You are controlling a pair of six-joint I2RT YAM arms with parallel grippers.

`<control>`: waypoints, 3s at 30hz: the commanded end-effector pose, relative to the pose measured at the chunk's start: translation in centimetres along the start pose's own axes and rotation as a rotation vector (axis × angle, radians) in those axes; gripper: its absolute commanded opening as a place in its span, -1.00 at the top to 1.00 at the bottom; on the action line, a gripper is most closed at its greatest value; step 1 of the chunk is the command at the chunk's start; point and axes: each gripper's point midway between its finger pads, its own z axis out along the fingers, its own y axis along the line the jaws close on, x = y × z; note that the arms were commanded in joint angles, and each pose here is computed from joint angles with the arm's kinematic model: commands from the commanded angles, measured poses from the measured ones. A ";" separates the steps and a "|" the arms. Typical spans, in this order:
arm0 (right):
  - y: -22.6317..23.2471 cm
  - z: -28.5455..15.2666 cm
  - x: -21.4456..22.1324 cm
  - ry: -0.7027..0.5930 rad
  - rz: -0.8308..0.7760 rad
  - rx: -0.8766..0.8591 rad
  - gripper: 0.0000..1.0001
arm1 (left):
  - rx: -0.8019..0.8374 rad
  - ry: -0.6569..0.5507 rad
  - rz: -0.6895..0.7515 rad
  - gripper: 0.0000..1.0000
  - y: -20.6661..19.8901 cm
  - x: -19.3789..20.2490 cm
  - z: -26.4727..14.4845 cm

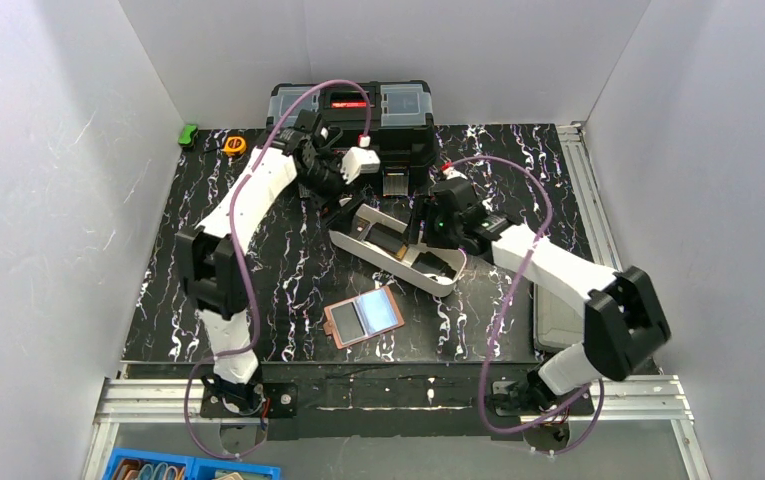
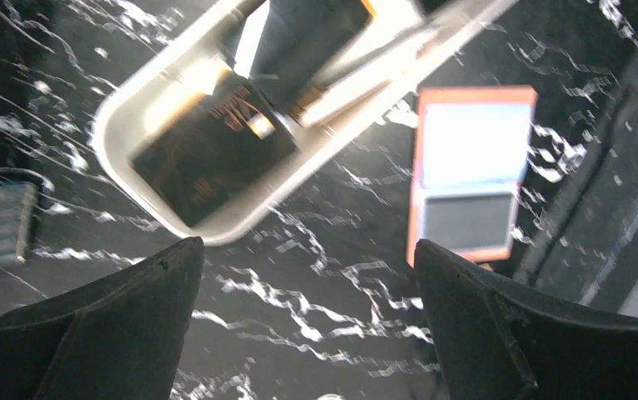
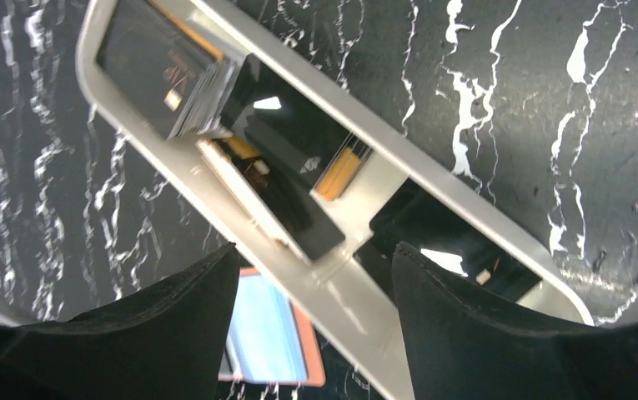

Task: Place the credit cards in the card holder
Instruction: Pick up the credit card from the storage box.

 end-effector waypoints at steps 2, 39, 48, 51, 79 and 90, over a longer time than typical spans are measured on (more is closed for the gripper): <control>0.9 2.1 -1.4 -0.009 0.014 0.011 -0.45 | -0.007 -0.054 0.014 -0.97 3.2 -3.0 1.9; -0.6 7.2 2.7 -0.063 0.327 -0.066 -0.29 | -0.353 -0.093 0.495 -0.97 6.5 -6.2 11.4; -0.7 3.9 0.7 -0.139 0.220 -0.060 -0.39 | -0.321 -0.163 0.426 -0.97 4.9 -9.3 7.8; -0.7 3.4 0.4 -0.158 0.202 -0.062 -0.37 | -0.245 -0.163 0.426 -0.97 3.3 -9.6 7.1; -0.2 6.7 3.4 -0.121 0.400 -0.207 -0.41 | -0.257 -0.079 0.634 -0.95 6.2 -5.7 14.0; -0.8 7.0 3.1 -0.170 0.480 -0.274 -0.39 | -0.233 -0.064 0.624 -0.97 6.0 -5.1 15.3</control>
